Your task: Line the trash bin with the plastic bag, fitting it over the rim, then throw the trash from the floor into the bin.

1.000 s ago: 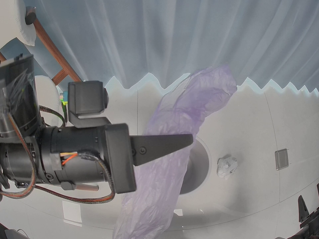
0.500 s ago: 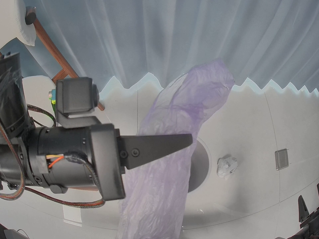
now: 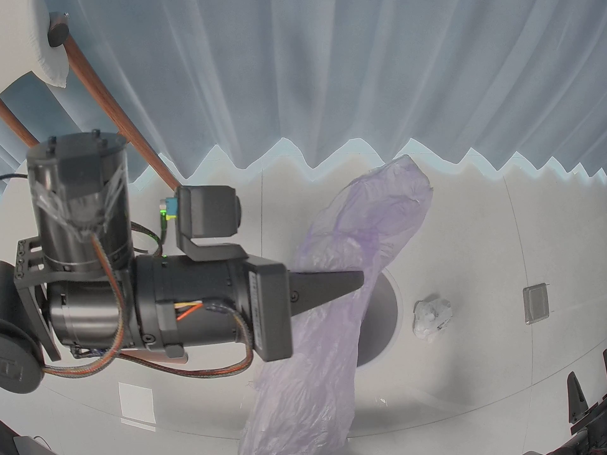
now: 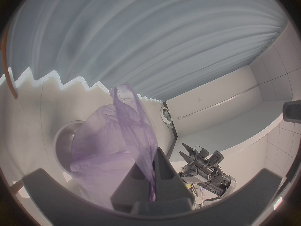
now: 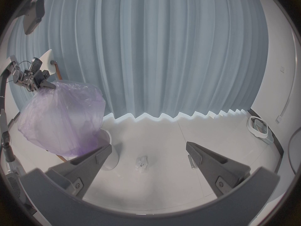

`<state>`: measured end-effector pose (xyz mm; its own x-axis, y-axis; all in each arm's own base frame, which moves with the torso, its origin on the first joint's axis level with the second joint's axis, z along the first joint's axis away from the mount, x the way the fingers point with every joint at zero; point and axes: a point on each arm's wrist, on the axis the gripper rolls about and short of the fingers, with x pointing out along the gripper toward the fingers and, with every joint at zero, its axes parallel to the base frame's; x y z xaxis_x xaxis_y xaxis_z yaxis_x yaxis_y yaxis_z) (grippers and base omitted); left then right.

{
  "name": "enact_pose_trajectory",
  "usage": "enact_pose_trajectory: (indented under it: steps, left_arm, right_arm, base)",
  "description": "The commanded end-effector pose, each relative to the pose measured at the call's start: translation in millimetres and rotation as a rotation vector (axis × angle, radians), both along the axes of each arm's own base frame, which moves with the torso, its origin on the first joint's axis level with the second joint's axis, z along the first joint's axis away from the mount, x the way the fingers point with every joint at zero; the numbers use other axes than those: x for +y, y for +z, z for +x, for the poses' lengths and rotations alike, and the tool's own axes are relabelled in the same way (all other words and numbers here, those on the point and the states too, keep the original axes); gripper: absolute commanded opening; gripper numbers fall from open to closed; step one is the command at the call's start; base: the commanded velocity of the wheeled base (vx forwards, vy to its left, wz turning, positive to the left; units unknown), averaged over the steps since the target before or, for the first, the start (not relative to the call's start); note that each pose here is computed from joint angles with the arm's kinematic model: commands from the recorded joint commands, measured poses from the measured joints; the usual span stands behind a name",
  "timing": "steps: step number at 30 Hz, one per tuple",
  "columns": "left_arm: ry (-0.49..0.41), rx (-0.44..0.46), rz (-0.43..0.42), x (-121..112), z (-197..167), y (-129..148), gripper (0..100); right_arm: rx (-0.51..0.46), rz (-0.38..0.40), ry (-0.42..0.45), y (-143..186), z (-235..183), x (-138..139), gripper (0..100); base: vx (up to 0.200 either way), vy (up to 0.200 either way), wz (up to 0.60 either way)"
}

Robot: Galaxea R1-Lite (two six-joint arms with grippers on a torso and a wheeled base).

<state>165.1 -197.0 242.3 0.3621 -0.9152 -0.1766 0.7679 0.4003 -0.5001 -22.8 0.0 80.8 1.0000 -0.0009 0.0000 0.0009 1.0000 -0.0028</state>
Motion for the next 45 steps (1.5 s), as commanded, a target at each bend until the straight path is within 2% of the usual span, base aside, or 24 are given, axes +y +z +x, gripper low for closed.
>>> enact_pose_trajectory:
  steps: [1,15,45]
  left_arm:
    - [-0.005,0.029,0.032,-11.8,8.8,-15.1,0]
    - [-0.022,0.030,0.043,-23.5,11.8,-22.2,0]
    - [0.003,0.048,0.156,-31.8,33.6,-56.6,0]
  right_arm:
    - [-0.003,0.000,-0.001,-4.4,-0.3,0.0,100]
    - [-0.002,0.000,0.001,-4.9,-0.2,0.0,100]
    - [-0.002,0.000,-0.001,-4.9,-0.2,0.0,100]
  base:
    - [0.000,0.000,0.00]
    - [0.000,0.000,0.00]
    - [0.000,0.000,0.00]
